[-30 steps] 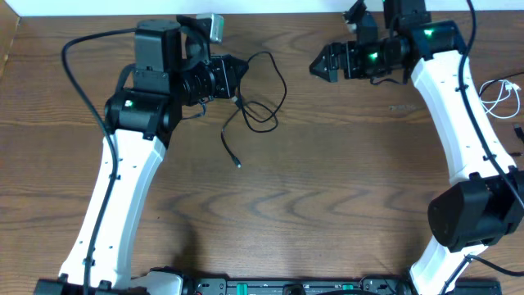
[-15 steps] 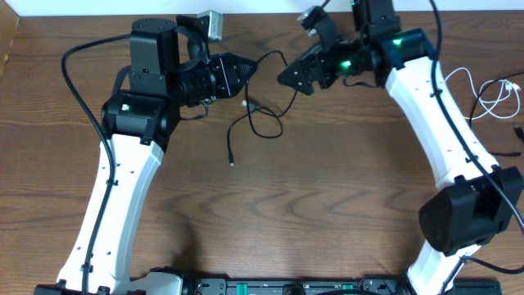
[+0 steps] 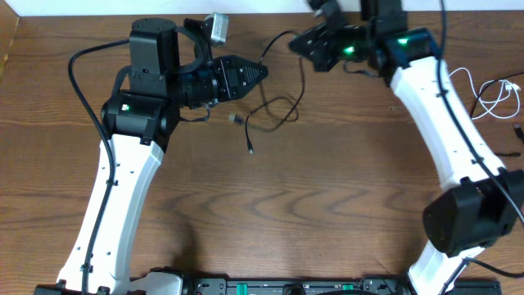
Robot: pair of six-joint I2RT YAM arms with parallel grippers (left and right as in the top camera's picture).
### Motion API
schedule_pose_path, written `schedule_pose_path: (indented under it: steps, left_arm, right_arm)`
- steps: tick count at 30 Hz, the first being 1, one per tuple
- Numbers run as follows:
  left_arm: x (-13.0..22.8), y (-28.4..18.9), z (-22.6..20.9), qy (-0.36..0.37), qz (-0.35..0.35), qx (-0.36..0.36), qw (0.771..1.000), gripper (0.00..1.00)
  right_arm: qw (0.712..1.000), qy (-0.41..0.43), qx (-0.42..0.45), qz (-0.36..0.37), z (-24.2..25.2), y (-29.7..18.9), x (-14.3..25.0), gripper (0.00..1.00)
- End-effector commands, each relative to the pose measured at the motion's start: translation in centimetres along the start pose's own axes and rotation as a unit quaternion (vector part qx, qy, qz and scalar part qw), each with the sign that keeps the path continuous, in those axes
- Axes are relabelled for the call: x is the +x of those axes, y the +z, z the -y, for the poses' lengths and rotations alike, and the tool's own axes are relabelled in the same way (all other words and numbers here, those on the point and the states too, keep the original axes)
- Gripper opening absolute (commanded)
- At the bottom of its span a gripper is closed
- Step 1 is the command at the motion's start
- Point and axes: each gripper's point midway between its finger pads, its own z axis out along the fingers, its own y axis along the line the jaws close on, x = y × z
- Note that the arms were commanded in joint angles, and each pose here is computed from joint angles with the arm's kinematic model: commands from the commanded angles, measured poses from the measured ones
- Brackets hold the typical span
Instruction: Untangle cables
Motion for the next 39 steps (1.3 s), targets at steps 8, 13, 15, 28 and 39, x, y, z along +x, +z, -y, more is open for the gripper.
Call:
schedule_pose_path:
  steps: [8, 13, 15, 28, 39]
  left_arm:
    - [-0.2, -0.3, -0.5, 0.031, 0.010, -0.024, 0.999, 0.30]
    - [-0.6, -0.4, -1.3, 0.031, 0.021, -0.047, 0.998, 0.30]
    - [-0.8, -0.4, -1.7, 0.031, 0.028, -0.059, 0.997, 0.30]
    - [-0.6, -0.6, -2.9, 0.020, 0.029, -0.090, 0.995, 0.31]
    - [-0.7, -0.6, -3.2, 0.018, 0.032, -0.099, 0.994, 0.31]
  right_arm:
    - [0.944, 0.164, 0.250, 0.137, 5.3, -21.2, -3.8, 0.01]
    - [0.906, 0.209, 0.341, 0.139, 5.8, -28.8, -1.3, 0.01]
    - [0.891, 0.223, 0.364, 0.153, 5.8, -31.9, -1.1, 0.01]
    - [0.829, 0.278, 0.426, 0.231, 7.2, -43.1, 0.8, 0.01]
    - [0.757, 0.383, 0.511, 0.139, 16.4, -43.8, 7.7, 0.01]
